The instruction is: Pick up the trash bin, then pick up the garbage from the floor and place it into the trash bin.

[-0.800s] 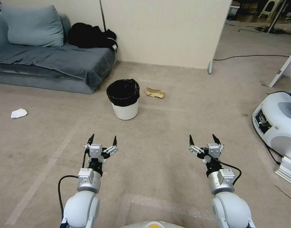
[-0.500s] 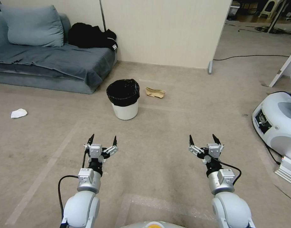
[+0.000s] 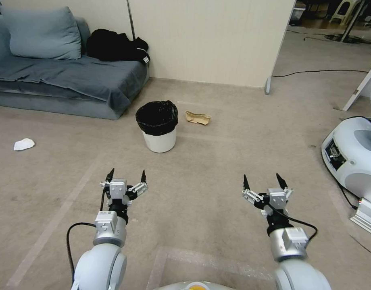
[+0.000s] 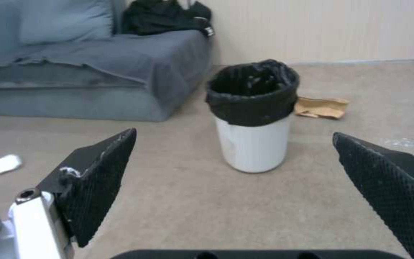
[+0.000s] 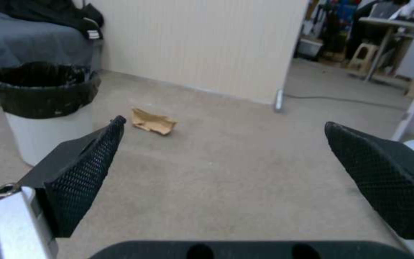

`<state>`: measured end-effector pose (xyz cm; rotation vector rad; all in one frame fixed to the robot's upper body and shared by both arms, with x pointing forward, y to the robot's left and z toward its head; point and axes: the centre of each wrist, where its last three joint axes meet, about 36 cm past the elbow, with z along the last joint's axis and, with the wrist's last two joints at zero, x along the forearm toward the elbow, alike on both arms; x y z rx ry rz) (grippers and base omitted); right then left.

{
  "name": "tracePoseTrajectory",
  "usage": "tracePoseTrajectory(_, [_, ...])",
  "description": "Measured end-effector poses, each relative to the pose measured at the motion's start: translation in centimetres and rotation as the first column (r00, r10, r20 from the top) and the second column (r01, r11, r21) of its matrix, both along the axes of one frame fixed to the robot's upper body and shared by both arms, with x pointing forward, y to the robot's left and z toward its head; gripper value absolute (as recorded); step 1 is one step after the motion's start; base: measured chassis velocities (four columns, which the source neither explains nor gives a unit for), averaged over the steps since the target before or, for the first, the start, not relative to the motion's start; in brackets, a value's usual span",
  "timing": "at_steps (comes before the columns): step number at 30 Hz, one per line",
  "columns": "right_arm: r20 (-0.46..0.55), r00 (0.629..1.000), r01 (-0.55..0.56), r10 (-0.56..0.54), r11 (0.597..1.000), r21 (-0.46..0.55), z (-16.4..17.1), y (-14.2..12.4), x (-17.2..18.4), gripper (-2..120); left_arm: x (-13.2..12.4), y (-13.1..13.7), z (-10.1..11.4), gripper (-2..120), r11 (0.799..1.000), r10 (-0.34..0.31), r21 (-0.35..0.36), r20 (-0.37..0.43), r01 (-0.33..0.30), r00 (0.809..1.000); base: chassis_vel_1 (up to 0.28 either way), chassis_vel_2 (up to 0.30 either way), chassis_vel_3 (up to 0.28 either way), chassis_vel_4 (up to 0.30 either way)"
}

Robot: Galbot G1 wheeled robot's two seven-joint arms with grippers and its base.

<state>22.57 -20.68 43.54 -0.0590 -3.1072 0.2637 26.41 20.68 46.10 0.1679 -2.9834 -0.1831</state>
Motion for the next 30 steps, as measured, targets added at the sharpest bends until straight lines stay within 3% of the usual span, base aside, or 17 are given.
tracePoseTrajectory(2, [0.012,1.000,0.017,-0.017,1.000,-0.022,1.8,0.3,-1.4,100,-0.9,-0.5,2.0,100,1.000,0.028,0.012,-0.014,-0.027,1.000,0.000,0.000,0.000,0.000])
tracePoseTrajectory(5, [0.027,0.999,0.037,-0.036,0.998,-0.048,3.9,0.5,-2.8,100,-1.4,-1.0,2.8,100,0.999,0.040,0.011,-0.042,-0.040,0.998,0.000,0.000,0.000,0.000])
tracePoseTrajectory(13, [0.031,0.999,0.037,-0.036,0.998,-0.051,4.0,0.6,-2.9,100,-1.6,-1.1,2.7,100,0.999,0.041,0.012,-0.046,-0.041,0.998,0.000,0.000,0.000,0.000])
tracePoseTrajectory(19, [0.137,0.990,-0.015,0.021,0.999,-0.040,3.0,0.7,-2.6,100,-1.9,-1.3,2.3,100,0.999,0.038,-0.004,-0.058,-0.038,0.998,0.000,0.000,0.000,0.000])
tracePoseTrajectory(30, [0.143,0.989,-0.023,0.029,0.999,-0.045,2.7,0.7,-2.5,100,-1.9,-1.4,2.0,100,0.999,0.042,-0.001,-0.057,-0.042,0.997,0.000,0.000,0.000,0.000])
